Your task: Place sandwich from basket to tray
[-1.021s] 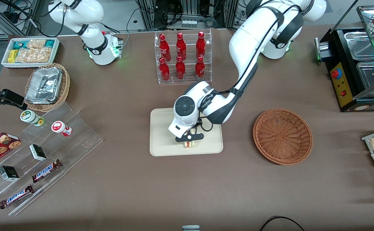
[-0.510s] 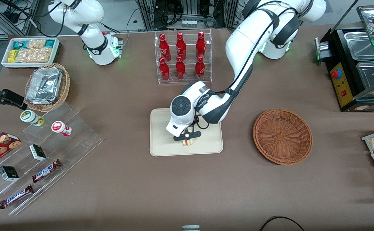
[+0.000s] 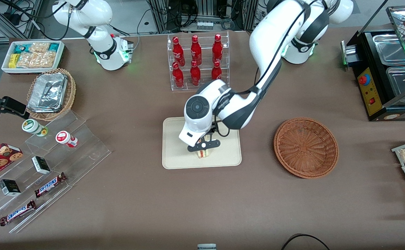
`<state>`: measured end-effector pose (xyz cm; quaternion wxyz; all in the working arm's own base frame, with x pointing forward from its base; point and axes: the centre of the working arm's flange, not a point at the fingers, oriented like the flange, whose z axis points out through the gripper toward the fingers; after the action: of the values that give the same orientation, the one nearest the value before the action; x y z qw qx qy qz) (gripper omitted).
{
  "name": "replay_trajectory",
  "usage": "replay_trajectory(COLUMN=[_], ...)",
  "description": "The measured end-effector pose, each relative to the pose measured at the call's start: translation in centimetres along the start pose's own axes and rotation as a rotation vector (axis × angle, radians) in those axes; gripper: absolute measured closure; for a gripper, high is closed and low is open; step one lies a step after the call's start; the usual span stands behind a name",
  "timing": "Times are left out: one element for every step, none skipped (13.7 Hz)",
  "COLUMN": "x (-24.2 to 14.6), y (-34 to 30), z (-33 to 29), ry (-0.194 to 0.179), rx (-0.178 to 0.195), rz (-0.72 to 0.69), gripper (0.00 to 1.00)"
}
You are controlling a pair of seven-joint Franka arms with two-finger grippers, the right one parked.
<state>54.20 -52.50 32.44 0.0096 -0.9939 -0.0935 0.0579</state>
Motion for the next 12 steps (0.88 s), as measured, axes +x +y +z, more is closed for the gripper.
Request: replay_trajectory(x=[0.6,1.6,2.7,3.8,4.6,5.2,5.9,6.5,7.0,7.6,8.2,8.7], y=[-1.3,-2.7,-4.1,-5.4,-6.6,-7.8,-9.2,-10.7,-12.3,-14.2,-16.2,-18.1], z=[-1.9,-3.6,-4.8,-5.4,-5.3,-5.1,-5.0,-5.2,-5.8,-6.7,-7.9,-9.1], ry=[0.010,0.026,0.042,0.056,0.060,0.058,0.057,0.059,0.059,0.053,0.049,0.047], rx=[0.025,0.039,0.050,0.062,0.081,0.100,0.118,0.127,0.129,0.125,0.119,0.115], rz=[-0.016,-0.035,-0.054,-0.063,-0.045,-0.006,0.028,0.049,0.071,0.101,0.129,0.145], gripper=[0.00,0.00,0.00,0.00,0.00,0.00,0.00,0.00,0.00,0.00,0.00,0.00])
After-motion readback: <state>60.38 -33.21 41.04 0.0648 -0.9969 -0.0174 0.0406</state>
